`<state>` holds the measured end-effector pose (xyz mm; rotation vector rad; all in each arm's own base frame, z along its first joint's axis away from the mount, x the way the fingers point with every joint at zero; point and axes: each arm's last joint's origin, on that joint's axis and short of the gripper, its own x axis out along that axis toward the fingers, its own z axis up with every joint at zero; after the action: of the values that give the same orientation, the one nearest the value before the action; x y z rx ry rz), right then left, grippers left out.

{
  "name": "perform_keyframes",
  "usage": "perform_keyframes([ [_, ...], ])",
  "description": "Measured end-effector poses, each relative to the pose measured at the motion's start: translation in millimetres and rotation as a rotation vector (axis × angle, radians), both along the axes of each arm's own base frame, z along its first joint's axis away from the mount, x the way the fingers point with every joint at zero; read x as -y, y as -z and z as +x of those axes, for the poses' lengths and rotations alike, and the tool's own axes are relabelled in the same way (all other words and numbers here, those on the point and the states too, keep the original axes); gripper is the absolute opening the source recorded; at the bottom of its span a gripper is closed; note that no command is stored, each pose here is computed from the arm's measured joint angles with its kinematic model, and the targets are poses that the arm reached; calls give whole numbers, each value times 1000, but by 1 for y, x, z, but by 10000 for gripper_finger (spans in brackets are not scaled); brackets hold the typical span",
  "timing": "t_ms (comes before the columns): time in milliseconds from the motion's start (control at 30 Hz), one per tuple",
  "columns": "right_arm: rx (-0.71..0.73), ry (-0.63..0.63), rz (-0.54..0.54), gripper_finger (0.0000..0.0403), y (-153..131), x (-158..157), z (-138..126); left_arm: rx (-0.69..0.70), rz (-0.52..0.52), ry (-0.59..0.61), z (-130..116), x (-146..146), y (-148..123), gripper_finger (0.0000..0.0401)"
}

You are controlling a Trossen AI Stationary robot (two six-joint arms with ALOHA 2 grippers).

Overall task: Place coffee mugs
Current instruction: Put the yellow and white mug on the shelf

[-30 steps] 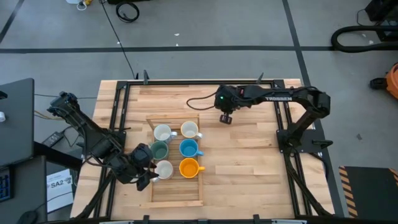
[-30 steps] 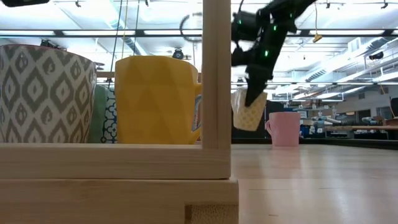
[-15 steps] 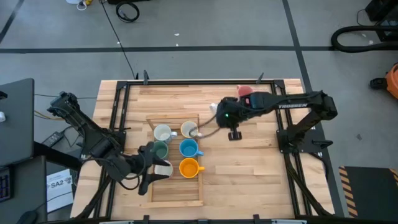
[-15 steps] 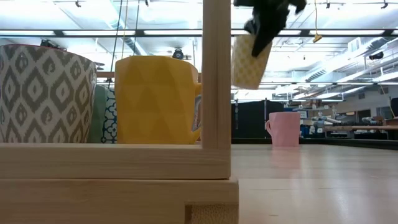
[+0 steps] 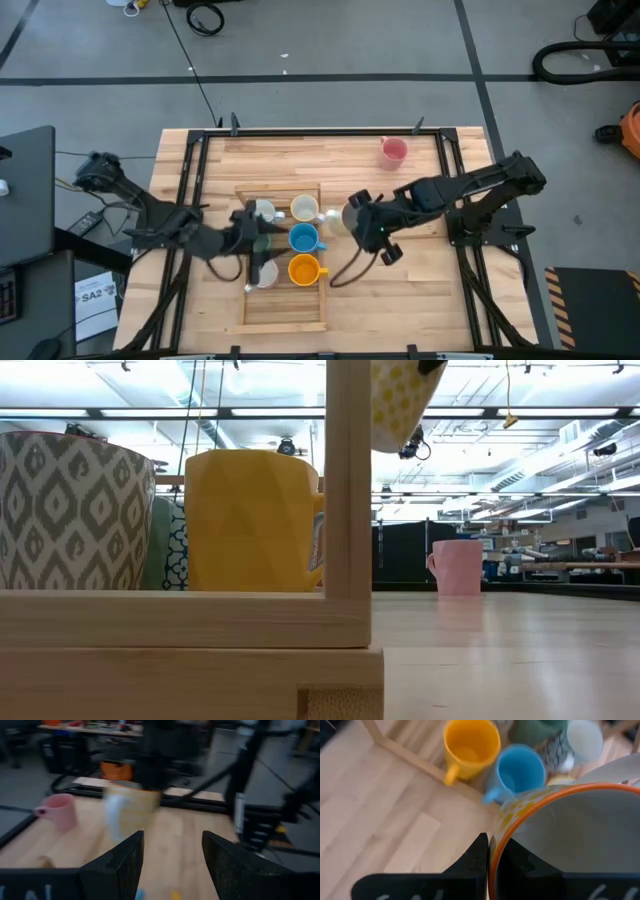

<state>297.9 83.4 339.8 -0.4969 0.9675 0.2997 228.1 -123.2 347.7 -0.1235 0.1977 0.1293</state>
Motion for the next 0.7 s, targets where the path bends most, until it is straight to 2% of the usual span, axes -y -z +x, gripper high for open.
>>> perform_keyframes([
  [167,46,-48,13,36,-3,-15,0,-14,-1,-84,17,-24,4,206],
  [300,72,-65,22,36,-4,-21,0,-44,-9,-62,36,-35,14,206],
  [467,74,-71,23,36,-4,-23,-1,-55,46,-54,55,-44,25,206],
  [700,62,-94,56,36,-4,-24,-1,35,111,34,72,-48,24,206],
])
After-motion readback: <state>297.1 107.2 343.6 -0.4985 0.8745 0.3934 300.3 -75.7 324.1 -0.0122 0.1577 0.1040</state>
